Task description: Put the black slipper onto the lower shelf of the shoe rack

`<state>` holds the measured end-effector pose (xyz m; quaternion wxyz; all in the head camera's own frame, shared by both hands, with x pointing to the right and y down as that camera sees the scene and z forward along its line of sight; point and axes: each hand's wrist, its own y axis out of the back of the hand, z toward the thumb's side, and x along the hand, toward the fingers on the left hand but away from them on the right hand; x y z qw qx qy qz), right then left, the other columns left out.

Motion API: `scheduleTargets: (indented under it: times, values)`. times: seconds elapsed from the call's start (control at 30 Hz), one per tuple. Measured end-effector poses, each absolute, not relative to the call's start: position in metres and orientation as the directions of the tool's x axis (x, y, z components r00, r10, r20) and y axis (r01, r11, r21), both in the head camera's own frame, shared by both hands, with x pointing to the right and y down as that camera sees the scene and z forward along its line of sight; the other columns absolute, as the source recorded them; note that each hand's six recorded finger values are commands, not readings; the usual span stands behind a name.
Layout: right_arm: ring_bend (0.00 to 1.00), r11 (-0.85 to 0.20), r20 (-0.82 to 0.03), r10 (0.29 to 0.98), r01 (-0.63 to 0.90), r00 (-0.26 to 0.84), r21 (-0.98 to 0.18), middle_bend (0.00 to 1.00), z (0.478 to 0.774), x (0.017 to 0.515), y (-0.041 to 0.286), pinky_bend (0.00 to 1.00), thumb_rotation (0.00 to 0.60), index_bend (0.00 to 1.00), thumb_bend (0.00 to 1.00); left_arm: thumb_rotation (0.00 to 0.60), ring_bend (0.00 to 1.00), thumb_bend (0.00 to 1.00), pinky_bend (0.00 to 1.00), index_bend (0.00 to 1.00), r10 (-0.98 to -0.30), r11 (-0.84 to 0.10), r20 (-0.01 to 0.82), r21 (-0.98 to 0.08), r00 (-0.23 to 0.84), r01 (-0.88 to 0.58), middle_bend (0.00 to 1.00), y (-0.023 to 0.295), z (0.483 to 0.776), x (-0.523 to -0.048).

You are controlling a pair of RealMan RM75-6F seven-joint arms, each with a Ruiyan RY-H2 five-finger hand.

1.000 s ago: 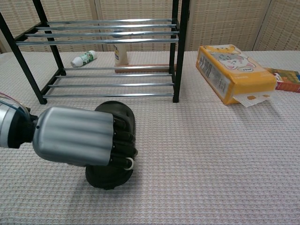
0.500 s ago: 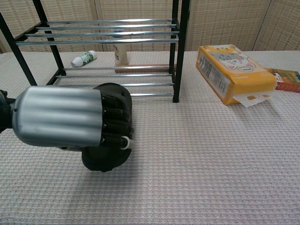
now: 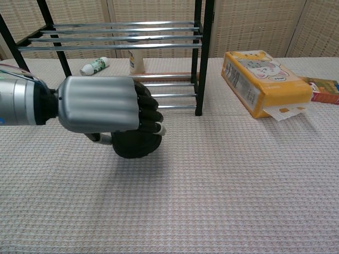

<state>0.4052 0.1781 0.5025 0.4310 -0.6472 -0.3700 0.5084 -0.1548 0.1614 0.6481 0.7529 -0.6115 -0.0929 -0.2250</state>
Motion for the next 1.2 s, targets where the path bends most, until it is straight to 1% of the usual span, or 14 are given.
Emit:
scheduleTargets:
  times: [0.17,0.3,0.5,0.7,0.87,1.2]
  values:
    - [0.15,-0.355,-0.340,0.918,0.040,0.205,-0.934,0.20,0.502,0.406,0.179,0.09,0.600,0.00,0.22,0.600,0.28,0.23,0.48,0.48,-0.265,0.154,0.435,-0.862,0.861,0.483,0.33,0.145,0.657,-0.158]
    - [0.15,-0.354,-0.340,0.918,0.039,0.203,-0.934,0.20,0.502,0.407,0.180,0.09,0.600,0.00,0.22,0.600,0.28,0.23,0.49,0.47,-0.308,0.169,0.450,-0.841,0.838,0.514,0.33,0.125,0.669,-0.165]
    - [0.15,-0.355,-0.340,0.918,0.038,0.203,-0.934,0.20,0.502,0.407,0.179,0.09,0.600,0.00,0.22,0.600,0.28,0.23,0.48,0.45,-0.344,0.199,0.454,-0.820,0.822,0.537,0.33,0.102,0.682,-0.172]
    - [0.15,-0.355,-0.341,0.919,0.037,0.198,-0.934,0.20,0.502,0.408,0.179,0.09,0.600,0.00,0.22,0.600,0.28,0.23,0.48,0.45,-0.354,0.227,0.446,-0.812,0.822,0.538,0.33,0.092,0.693,-0.174]
    - [0.15,-0.357,-0.343,0.918,0.038,0.198,-0.933,0.20,0.502,0.408,0.179,0.09,0.600,0.00,0.22,0.600,0.28,0.23,0.48,0.44,-0.348,0.239,0.437,-0.814,0.829,0.530,0.32,0.093,0.699,-0.172]
    - [0.15,-0.362,-0.349,0.918,0.035,0.189,-0.932,0.20,0.505,0.411,0.179,0.09,0.600,0.00,0.22,0.600,0.26,0.23,0.48,0.45,-0.349,0.265,0.458,-0.789,0.818,0.555,0.30,0.085,0.710,-0.173]
